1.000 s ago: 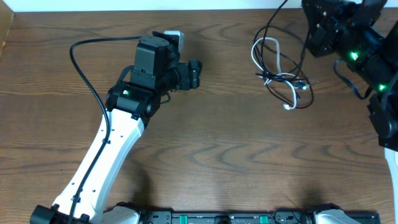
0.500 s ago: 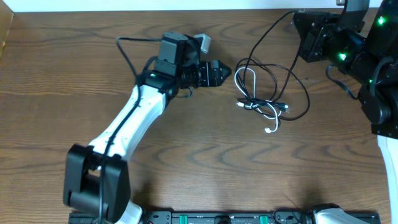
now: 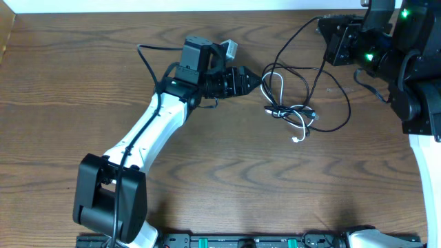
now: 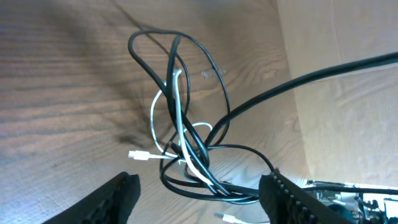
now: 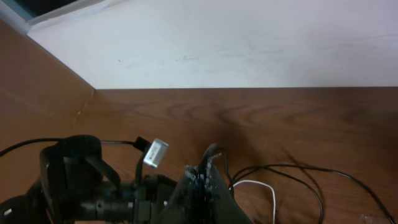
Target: Untangle cables
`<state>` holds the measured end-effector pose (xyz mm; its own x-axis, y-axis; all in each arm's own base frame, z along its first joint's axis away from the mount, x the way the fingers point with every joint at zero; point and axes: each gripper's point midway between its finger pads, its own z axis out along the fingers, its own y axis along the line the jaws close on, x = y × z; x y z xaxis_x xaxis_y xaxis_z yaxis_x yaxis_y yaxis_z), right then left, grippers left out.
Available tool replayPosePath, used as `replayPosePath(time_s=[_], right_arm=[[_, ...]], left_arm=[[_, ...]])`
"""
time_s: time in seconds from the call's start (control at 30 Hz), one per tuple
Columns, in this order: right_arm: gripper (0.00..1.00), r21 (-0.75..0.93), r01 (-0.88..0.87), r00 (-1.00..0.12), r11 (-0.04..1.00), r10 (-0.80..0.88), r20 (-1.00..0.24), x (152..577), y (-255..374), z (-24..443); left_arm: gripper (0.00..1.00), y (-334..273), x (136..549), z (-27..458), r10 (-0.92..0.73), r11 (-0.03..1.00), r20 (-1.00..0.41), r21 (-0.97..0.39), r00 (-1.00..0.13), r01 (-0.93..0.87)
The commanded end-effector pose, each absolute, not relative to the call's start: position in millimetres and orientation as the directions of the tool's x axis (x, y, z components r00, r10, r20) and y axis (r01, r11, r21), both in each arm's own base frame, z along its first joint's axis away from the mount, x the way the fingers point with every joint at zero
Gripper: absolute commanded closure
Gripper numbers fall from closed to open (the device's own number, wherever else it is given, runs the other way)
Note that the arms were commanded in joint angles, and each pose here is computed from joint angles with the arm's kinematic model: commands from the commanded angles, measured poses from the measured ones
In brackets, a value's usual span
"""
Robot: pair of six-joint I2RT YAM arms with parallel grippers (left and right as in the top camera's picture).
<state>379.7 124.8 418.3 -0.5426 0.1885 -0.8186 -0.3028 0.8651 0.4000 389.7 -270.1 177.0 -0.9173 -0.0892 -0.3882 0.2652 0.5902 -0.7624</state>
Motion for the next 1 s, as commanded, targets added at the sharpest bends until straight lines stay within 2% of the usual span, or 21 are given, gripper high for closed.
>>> replayPosePath(time_s=[0.0,0.13,0.17,0.4,0.73,0.97], right_arm=[[0.99,0.394,-0.326,-0.529,0.859,0.180,-0.829,377.9,127.9,424.7],[0.99,0.395,-0.324,-0.533,0.860,0.179,-0.827,377.4,127.6,423.6],[0.99,0.395,-0.323,-0.534,0.860,0.179,-0.826,377.1,127.6,423.5],[0.99,0.397,-0.318,-0.544,0.861,0.177,-0.820,376.0,127.4,420.7],[0.99,0.400,-0.311,-0.558,0.862,0.174,-0.811,374.2,127.0,416.9],[0.99,0.401,-0.307,-0.566,0.863,0.173,-0.806,373.2,126.8,414.9]], left_arm=[[0.36,-276.2,389.8,163.1,-0.109,0.625,-0.353,-0.751,-0.929,0.212],[0.36,-281.3,392.1,145.4,-0.137,0.644,-0.305,-0.750,-0.942,0.150],[0.41,-281.2,393.6,138.1,-0.150,0.657,-0.292,-0.743,-0.945,0.125],[0.51,-280.0,405.7,118.9,-0.227,0.676,-0.252,-0.736,-0.941,0.034],[0.51,-298.2,405.8,124.5,-0.219,0.650,-0.276,-0.757,-0.936,0.070],[0.66,-292.3,409.1,114.5,-0.245,0.695,-0.291,-0.718,-0.925,0.041]])
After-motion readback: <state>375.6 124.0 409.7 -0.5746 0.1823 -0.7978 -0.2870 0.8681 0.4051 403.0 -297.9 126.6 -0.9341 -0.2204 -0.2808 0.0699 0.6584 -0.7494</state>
